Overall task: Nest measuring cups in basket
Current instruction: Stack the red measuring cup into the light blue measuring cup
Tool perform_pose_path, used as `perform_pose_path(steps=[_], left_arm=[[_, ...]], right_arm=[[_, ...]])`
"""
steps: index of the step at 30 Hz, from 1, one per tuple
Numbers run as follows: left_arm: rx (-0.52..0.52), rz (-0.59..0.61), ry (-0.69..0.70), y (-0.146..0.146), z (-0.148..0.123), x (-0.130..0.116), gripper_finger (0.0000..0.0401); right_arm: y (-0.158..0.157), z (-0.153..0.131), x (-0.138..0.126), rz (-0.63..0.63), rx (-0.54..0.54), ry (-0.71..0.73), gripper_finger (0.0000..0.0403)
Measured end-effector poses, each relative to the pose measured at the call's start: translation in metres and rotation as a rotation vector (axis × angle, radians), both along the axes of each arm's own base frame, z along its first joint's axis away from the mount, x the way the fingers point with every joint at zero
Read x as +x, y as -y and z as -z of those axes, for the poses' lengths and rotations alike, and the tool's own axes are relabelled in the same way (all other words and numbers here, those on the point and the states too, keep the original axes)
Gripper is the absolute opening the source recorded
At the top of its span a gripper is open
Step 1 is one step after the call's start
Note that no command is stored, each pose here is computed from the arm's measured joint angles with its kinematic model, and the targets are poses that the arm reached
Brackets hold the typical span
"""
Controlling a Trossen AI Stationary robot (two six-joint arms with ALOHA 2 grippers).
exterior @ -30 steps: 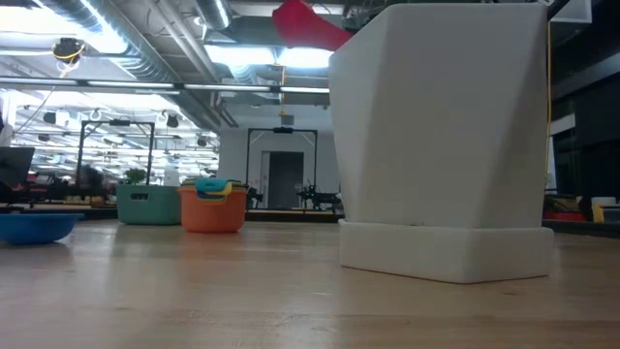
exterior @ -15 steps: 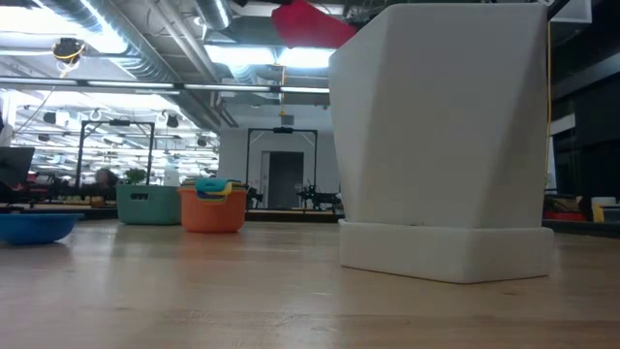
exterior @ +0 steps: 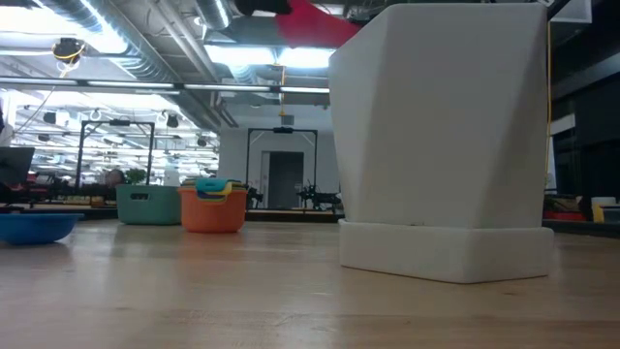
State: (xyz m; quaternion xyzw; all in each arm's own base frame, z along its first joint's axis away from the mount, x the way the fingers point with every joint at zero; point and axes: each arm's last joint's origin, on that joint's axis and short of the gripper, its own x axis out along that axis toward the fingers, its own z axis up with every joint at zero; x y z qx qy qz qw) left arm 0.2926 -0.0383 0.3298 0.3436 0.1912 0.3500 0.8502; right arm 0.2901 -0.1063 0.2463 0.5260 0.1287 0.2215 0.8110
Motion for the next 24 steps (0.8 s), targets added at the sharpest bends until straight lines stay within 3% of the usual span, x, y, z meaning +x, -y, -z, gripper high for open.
perform_pose_path(steps=[4, 11, 24], left_arm=[[0.000, -0.010, -0.001, -0.0032, 0.0000, 0.0004, 0.0071], [0.006, -0.007, -0.014, -0.0031, 0.0009, 0.0005, 0.0011], [-0.003, 0.031, -0.011, -0.0024, 0.0009, 0.0013, 0.0006]], right_arm=[[0.0000, 0.0000, 0.0000, 0.001, 0.000, 0.000, 0.0143], [0.0001, 0.0000, 0.0000, 0.001, 0.006, -0.003, 0.0144], [-0.0003, 0.0006, 0.0000, -0.006, -0.003, -0.003, 0.0161]])
